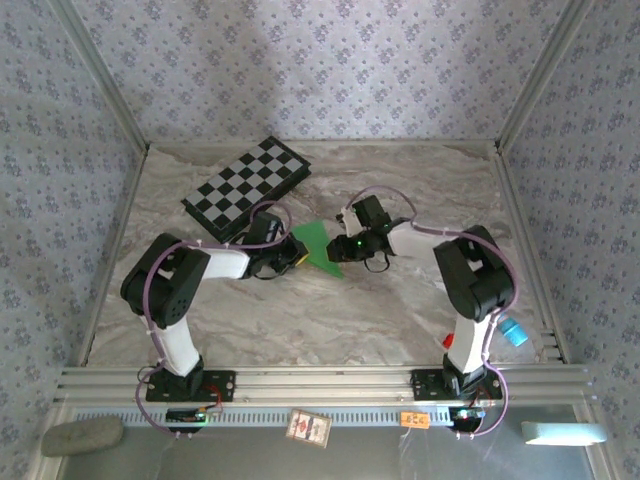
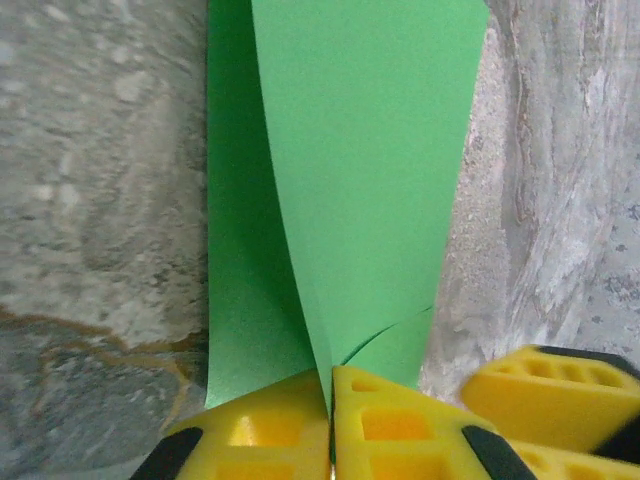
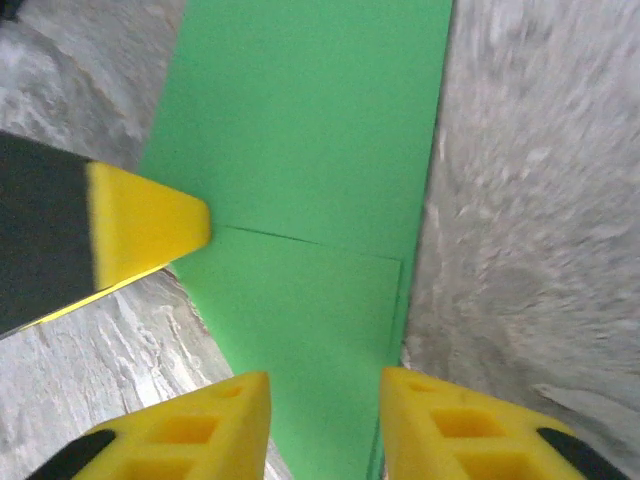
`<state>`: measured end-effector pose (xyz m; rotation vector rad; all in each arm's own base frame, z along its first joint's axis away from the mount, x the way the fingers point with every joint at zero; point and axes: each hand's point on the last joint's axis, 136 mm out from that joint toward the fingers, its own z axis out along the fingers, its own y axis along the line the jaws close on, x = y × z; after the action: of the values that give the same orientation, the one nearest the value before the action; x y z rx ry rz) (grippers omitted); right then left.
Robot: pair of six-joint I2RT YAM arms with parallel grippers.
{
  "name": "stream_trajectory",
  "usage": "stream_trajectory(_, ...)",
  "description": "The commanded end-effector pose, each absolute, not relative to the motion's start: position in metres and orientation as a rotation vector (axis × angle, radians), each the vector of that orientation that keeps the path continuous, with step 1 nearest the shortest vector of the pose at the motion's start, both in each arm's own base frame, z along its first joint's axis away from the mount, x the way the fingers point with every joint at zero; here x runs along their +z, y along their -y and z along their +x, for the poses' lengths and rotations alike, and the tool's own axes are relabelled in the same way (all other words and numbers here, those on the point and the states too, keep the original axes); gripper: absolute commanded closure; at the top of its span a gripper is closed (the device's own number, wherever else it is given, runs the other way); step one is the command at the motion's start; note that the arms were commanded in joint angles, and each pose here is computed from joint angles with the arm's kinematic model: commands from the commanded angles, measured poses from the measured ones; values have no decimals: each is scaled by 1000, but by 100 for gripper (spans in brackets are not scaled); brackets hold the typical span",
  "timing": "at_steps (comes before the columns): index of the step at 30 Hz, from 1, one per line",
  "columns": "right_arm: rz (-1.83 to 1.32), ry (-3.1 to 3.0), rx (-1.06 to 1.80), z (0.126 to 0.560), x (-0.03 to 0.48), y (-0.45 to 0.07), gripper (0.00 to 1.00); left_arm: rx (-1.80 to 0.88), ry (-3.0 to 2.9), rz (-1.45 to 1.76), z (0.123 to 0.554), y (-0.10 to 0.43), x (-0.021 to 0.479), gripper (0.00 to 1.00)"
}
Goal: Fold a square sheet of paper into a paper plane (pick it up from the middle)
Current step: Fourth fold the wing at the center of the table.
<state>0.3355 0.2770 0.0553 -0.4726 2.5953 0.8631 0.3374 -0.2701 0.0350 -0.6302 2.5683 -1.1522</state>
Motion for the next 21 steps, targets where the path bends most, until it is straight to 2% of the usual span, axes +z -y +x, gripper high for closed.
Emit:
stream_trajectory(1, -587, -2407, 674, 349, 83, -269, 57, -1127, -2529, -687, 348, 265, 53, 92)
stream_trajectory(5, -712, -2264, 496, 344, 93, -270, 48, -1064, -2566, -754, 347, 259, 56, 92)
stream_trajectory(8, -793, -2191, 453, 336, 91, -280, 47, -1056, -2581, -781, 347, 260, 61, 92)
stream_trajectory(15, -922, -2099, 407, 324, 76, -304, 53, -1039, -2606, -842, 348, 260, 70, 92)
stream_trajectory(21, -960, -2090, 394, 321, 64, -314, 53, -1035, -2599, -881, 350, 261, 77, 92)
